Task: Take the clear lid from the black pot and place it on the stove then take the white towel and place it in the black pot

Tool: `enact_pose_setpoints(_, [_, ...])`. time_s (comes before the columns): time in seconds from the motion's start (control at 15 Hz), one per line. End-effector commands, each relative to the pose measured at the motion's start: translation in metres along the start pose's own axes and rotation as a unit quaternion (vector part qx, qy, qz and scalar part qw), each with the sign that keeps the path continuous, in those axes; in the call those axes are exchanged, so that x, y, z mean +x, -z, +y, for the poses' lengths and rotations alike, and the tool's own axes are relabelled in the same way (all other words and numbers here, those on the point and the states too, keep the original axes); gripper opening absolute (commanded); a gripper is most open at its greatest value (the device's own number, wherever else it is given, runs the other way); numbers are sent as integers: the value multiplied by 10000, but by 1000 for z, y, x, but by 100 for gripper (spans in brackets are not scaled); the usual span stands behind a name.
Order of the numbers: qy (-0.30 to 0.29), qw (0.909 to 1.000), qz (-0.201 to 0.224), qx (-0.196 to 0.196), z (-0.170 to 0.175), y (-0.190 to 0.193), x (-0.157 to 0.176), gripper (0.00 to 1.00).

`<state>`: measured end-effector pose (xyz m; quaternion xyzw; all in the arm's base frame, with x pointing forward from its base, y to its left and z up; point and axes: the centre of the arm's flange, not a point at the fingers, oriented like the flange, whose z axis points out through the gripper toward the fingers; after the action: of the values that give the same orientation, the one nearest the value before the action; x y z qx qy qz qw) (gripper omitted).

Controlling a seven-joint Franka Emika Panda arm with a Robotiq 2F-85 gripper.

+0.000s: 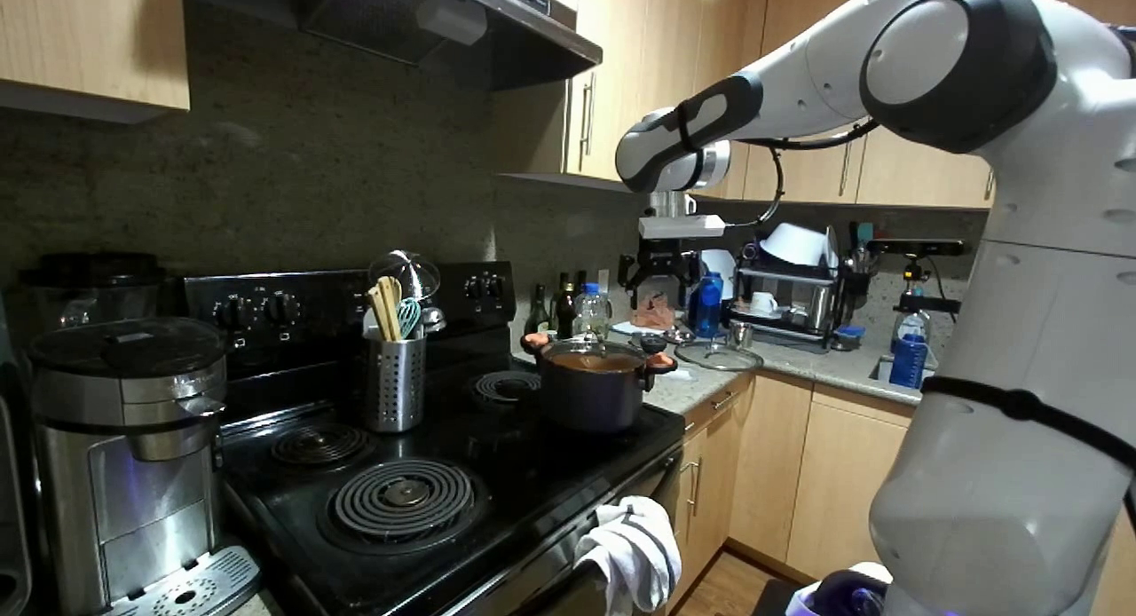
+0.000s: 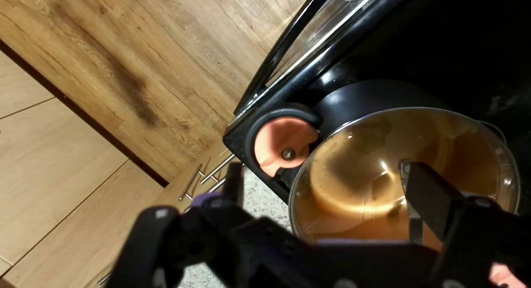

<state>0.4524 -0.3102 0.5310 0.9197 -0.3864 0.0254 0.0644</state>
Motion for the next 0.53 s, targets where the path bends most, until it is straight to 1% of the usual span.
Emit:
enact_pose_setpoints(0.0, [-191, 9998, 40, 77, -14, -2, 31, 100])
enact_pose_setpoints(0.27, [-296, 9994, -14, 192, -38, -9, 74, 100])
enact_pose_setpoints(0.47, [-188, 9996, -65, 175, -59, -22, 96, 100])
